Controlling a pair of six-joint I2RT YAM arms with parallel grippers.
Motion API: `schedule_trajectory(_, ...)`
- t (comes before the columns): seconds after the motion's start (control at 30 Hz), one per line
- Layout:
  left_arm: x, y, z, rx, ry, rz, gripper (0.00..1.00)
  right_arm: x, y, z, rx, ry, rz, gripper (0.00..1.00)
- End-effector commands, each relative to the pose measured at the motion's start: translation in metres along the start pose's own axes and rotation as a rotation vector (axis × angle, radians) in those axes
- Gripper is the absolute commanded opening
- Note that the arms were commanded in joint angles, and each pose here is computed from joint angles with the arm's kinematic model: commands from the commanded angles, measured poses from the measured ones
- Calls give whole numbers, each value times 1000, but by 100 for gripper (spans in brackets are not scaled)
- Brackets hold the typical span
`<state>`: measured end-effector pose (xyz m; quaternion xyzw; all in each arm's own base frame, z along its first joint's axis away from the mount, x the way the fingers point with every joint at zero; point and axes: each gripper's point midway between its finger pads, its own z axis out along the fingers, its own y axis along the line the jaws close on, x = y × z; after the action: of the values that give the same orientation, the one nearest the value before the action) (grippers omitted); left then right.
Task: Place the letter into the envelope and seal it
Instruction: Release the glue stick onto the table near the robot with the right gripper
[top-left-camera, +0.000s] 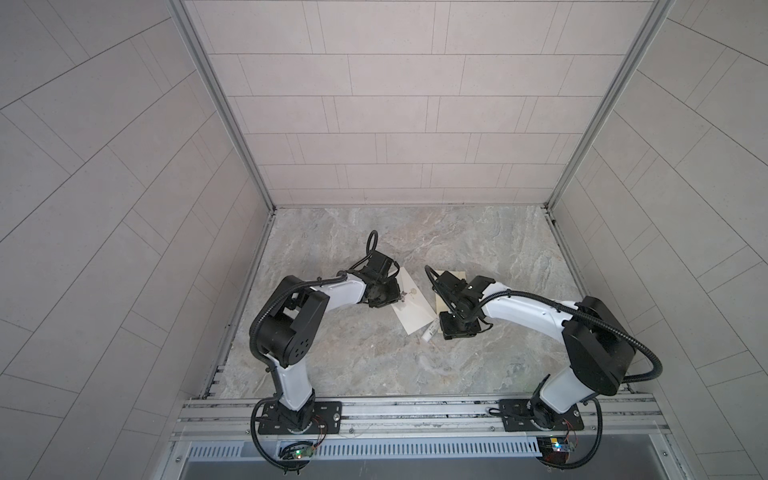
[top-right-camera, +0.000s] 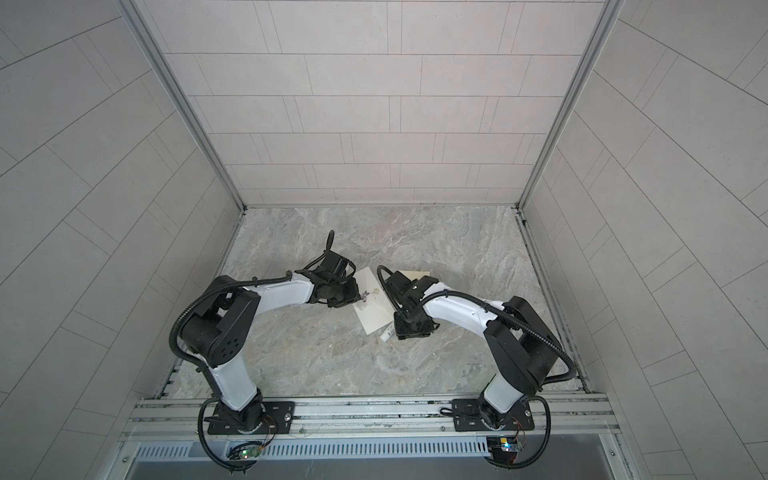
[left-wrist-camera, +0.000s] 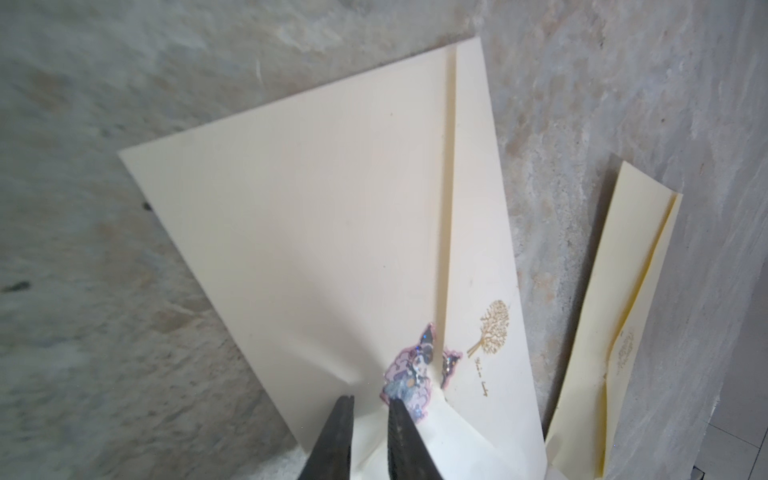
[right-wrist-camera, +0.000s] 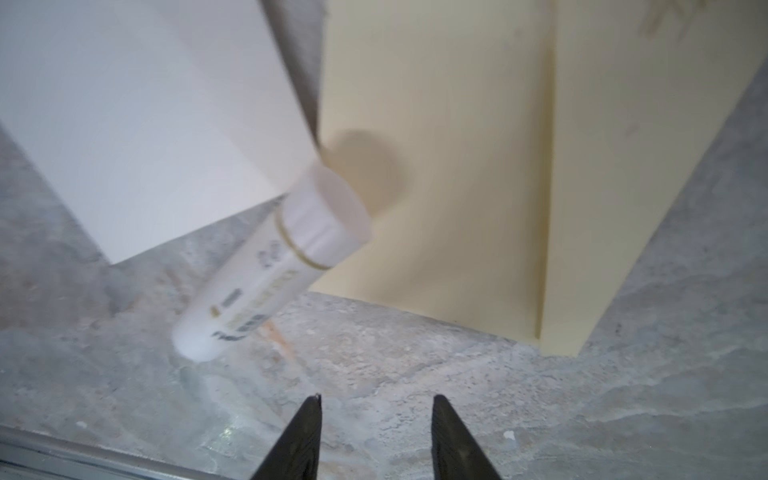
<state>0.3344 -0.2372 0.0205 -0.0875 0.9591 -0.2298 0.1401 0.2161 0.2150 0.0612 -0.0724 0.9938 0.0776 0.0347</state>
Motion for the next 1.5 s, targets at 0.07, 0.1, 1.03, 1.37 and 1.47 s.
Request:
schedule_trajectory(0.07, 7, 12, 0, -48, 18, -18, 23, -13, 12, -22, 57, -32, -216, 56)
schedule_trajectory(0.1, 8, 12, -1, -49, 19, -18, 23, -12, 12, -23, 65, -13, -242, 56)
schedule_trajectory(1.03, 9, 12, 1, -59, 45, -8, 24, -24, 67, 42, -128, 34, -225, 26)
schedule_trajectory(1.37, 11, 12, 5, -57, 61, -5, 24, -72, 60, 8, -275, -140, -61, 33)
schedule_trajectory(1.47, 11, 10, 6, -52, 64, -2, 24, -74, 52, -9, -246, -179, -98, 38)
